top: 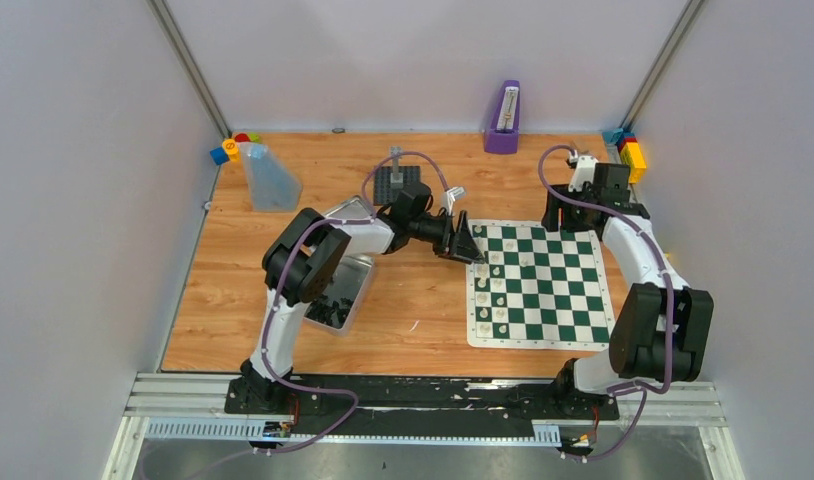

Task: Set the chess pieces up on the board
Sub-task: Adjust the chessboard at the center of the board.

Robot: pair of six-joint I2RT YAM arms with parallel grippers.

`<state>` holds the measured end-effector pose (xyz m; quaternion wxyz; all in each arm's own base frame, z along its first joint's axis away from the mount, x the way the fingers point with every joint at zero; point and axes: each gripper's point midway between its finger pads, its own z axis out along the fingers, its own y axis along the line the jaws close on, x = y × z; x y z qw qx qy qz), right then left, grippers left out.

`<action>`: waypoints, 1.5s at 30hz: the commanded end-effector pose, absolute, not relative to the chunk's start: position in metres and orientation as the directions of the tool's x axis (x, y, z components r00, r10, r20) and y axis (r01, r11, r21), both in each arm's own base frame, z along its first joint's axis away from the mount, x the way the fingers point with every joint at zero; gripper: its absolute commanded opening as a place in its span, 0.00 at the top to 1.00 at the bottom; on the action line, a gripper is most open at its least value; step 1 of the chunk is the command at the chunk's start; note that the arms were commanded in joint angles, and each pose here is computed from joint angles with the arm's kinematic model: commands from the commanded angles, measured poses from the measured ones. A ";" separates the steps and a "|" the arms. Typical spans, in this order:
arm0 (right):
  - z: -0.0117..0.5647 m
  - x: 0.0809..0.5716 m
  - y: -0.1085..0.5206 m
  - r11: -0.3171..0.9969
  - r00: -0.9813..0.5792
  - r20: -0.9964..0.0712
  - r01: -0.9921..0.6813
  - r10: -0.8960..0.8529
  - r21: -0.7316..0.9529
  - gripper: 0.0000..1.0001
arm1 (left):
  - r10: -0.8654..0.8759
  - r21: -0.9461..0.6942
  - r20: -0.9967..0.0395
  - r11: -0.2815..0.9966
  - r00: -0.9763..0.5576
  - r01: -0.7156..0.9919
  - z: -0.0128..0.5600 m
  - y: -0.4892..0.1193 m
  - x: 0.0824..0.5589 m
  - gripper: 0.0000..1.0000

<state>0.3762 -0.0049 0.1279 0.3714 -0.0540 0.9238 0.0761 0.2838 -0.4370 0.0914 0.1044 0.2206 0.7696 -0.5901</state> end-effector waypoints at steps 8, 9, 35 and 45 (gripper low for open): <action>0.134 0.372 -0.006 0.977 -0.701 -0.713 -0.168 -0.027 0.128 0.37 | 0.220 -0.838 -0.424 0.273 -0.879 0.473 0.086 -0.452 0.289 0.19; 0.133 0.372 -0.006 0.977 -0.701 -0.712 -0.168 -0.026 0.129 0.37 | 0.222 -0.834 -0.426 0.279 -0.877 0.476 0.085 -0.451 0.289 0.19; 0.132 0.370 -0.012 0.977 -0.703 -0.711 -0.163 -0.014 0.141 0.37 | 0.253 -0.769 -0.387 0.442 -0.886 0.462 0.050 -0.450 0.293 0.19; 0.131 0.369 -0.014 0.977 -0.704 -0.710 -0.158 -0.008 0.146 0.37 | 0.282 -0.716 -0.402 0.496 -0.871 0.491 0.044 -0.436 0.291 0.19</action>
